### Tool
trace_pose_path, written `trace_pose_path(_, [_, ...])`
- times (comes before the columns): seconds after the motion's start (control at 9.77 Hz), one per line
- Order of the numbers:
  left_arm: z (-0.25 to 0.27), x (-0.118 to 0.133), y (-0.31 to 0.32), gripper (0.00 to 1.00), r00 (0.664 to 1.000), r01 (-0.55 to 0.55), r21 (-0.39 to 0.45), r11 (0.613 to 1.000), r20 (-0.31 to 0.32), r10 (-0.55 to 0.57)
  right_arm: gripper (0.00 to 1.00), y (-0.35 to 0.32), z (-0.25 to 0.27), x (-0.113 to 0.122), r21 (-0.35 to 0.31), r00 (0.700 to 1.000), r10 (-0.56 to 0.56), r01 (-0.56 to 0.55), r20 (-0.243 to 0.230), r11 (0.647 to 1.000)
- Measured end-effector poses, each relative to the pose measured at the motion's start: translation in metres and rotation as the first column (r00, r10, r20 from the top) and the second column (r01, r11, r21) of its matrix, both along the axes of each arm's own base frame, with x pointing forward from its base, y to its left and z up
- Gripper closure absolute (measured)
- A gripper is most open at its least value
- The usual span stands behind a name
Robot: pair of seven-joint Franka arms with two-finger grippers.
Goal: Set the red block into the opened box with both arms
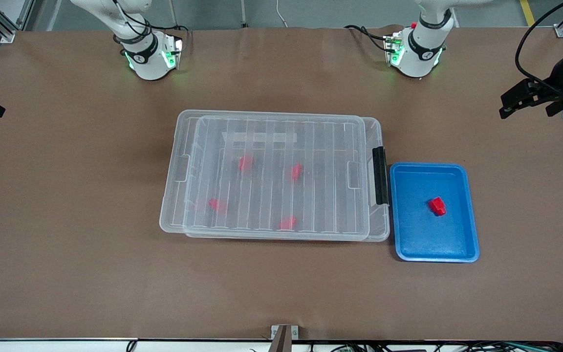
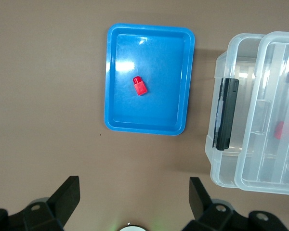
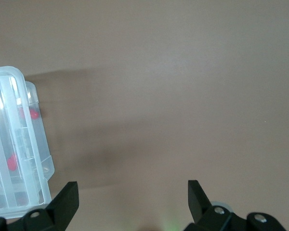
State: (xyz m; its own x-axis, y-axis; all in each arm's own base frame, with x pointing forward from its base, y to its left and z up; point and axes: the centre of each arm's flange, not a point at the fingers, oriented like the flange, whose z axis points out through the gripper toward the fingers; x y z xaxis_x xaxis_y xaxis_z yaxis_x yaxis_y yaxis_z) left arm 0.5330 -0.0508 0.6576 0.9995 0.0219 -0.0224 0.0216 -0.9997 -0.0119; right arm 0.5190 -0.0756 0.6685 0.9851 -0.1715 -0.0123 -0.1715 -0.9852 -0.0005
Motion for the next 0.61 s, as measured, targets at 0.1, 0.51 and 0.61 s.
trace_pose_path(0.1, [0.000,0.000,0.001,0.00,1.000,-0.001,0.000,1.000,0.001,0.001,0.00,0.000,0.000,0.000,0.000,1.000,0.000,0.000,-0.001,1.000])
trace_pose_path(0.51, [-0.009,0.006,0.004,0.00,1.000,-0.008,0.002,1.000,-0.017,0.008,0.00,0.001,-0.001,0.000,0.002,1.000,0.001,-0.001,-0.005,1.000])
trace_pose_path(0.61, [-0.021,0.013,0.004,0.00,0.999,-0.008,0.002,1.000,-0.038,0.008,0.00,0.003,-0.003,0.001,0.009,1.000,0.006,-0.006,-0.013,1.000])
